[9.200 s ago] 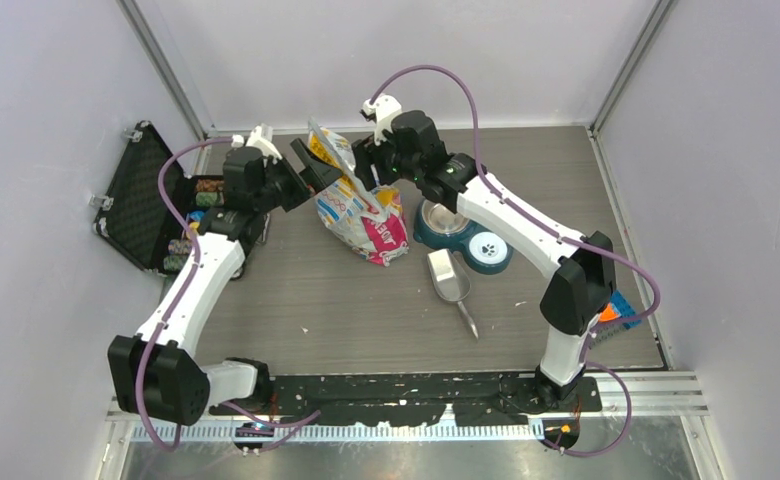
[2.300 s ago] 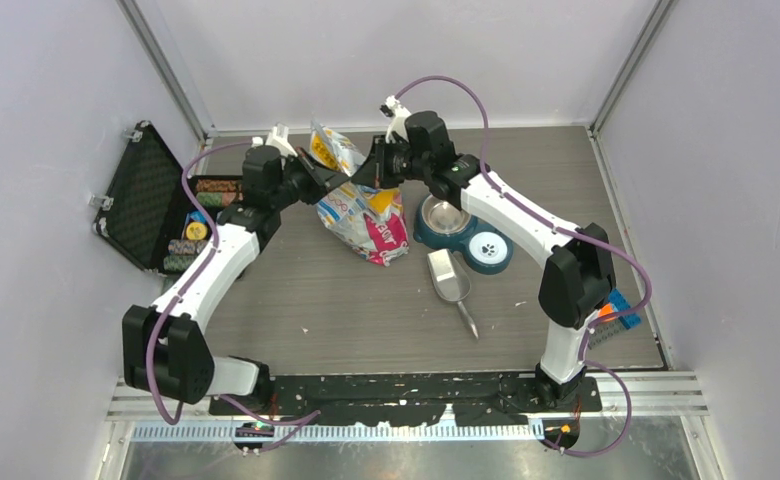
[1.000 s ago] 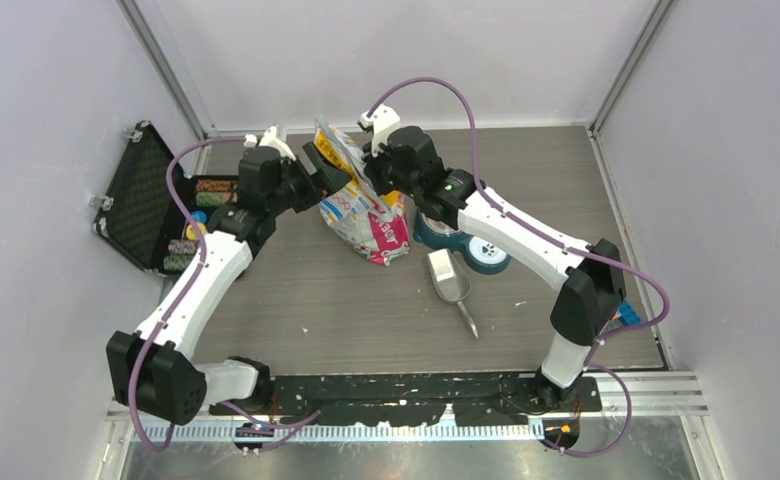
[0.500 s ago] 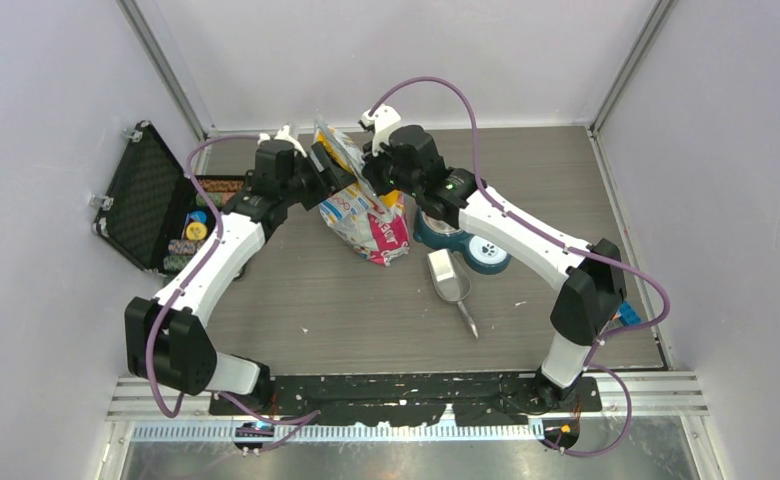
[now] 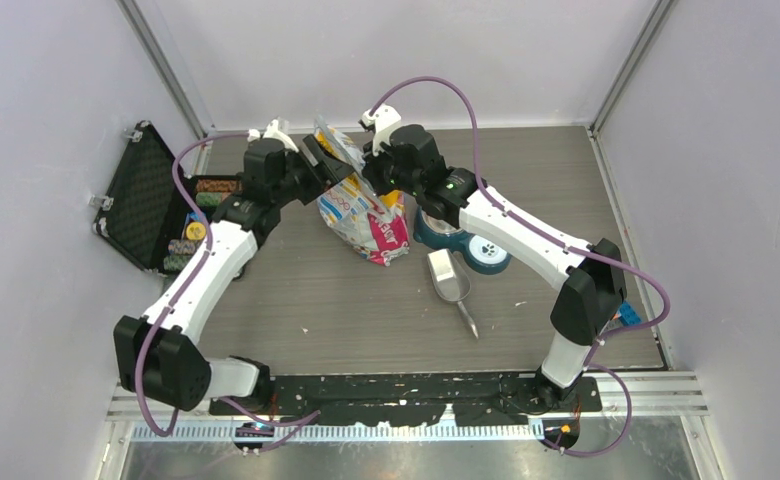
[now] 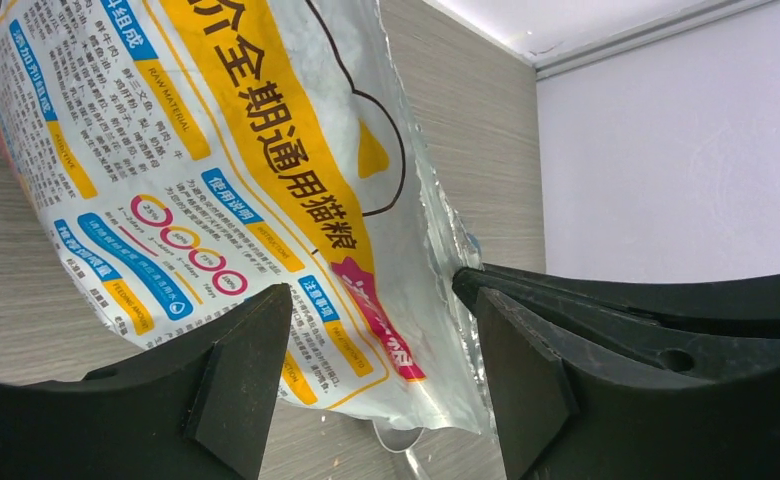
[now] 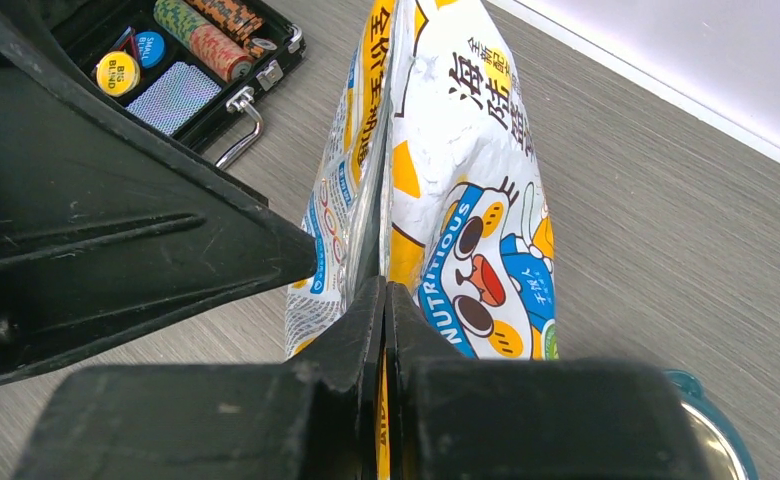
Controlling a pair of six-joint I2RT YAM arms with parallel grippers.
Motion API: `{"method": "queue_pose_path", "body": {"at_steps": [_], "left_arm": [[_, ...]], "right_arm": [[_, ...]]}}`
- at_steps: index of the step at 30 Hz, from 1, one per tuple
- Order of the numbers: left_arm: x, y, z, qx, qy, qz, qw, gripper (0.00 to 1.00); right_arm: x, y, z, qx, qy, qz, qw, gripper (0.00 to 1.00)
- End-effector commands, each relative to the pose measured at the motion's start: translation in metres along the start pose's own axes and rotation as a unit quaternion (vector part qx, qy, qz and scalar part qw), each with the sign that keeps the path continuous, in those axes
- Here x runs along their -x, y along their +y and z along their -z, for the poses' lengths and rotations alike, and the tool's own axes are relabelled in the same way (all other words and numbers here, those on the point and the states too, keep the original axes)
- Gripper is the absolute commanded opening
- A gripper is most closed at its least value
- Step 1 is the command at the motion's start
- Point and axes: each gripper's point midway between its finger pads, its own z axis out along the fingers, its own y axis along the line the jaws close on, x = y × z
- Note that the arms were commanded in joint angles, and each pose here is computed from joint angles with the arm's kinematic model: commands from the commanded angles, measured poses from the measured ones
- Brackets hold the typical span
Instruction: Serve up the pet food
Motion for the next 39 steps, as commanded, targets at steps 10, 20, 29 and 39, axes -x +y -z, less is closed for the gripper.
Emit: {"method": "queue_pose_path", "body": {"at_steps": [10, 20, 29, 39], "left_arm": [[0.017, -0.013, -0.019, -0.007, -0.010, 0.002, 1.000, 0.69], [0.009, -0.003, -0.026, 0.016, 0.004, 0.000, 1.000, 0.51], [0.004, 0.000, -0.040, 0.041, 0.031, -0.010, 0.999, 0.32], [0.002, -0.005, -0.032, 0.059, 0.021, -0.037, 0.997, 0.00]], "right_arm": [[0.019, 0.005, 0.017, 0.015, -0.018, -0.008, 1.000, 0.05], [0.023, 0.003, 0.020, 0.009, -0.025, -0.009, 1.000, 0.05], [0.022, 0.013, 0.024, 0.042, -0.021, 0.005, 0.999, 0.05], [0.013, 0.015, 0.015, 0.048, 0.002, 0.009, 0.999, 0.37]]}}
